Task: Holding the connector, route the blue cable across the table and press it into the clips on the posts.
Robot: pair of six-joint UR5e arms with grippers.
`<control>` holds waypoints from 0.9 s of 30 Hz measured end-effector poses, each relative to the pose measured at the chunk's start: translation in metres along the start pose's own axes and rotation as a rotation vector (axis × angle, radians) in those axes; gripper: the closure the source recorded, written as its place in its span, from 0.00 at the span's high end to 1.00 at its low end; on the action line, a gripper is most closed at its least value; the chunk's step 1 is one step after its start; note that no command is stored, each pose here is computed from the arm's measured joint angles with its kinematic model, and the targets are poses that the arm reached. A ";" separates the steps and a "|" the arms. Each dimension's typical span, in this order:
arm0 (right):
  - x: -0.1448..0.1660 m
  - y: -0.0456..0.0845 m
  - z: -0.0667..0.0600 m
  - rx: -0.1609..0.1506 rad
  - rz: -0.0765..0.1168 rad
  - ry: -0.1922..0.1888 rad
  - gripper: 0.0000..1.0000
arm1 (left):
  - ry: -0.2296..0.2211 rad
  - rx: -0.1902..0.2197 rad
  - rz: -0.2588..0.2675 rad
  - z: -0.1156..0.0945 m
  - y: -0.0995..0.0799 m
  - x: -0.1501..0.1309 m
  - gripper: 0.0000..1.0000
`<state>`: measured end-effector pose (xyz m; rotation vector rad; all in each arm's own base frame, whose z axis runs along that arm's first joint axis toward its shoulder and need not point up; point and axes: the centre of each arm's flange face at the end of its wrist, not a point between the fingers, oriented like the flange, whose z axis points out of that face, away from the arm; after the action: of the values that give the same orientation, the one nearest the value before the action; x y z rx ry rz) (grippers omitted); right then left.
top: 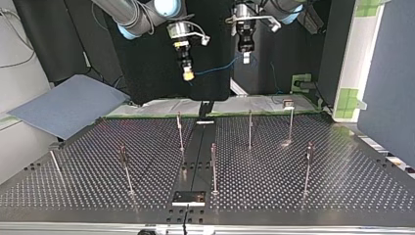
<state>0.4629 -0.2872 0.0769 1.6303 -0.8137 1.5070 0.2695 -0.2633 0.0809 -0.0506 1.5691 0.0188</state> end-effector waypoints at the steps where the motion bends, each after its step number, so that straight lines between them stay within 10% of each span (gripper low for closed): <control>1: -0.004 -0.001 -0.002 0.001 -0.005 -0.015 0.00 | 0.006 -0.004 0.014 -0.004 0.003 0.001 0.00; 21: -0.028 0.001 -0.024 0.021 -0.065 -0.212 0.00 | 0.043 -0.009 0.073 -0.024 0.016 0.009 0.00; 27: -0.009 -0.004 -0.016 0.045 -0.034 -0.205 0.00 | 0.033 0.035 0.030 -0.023 0.006 -0.003 0.00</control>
<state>0.4571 -0.2716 0.0677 1.8455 -0.8620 1.3584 0.2463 -0.2584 0.0833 0.0000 1.6028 0.0144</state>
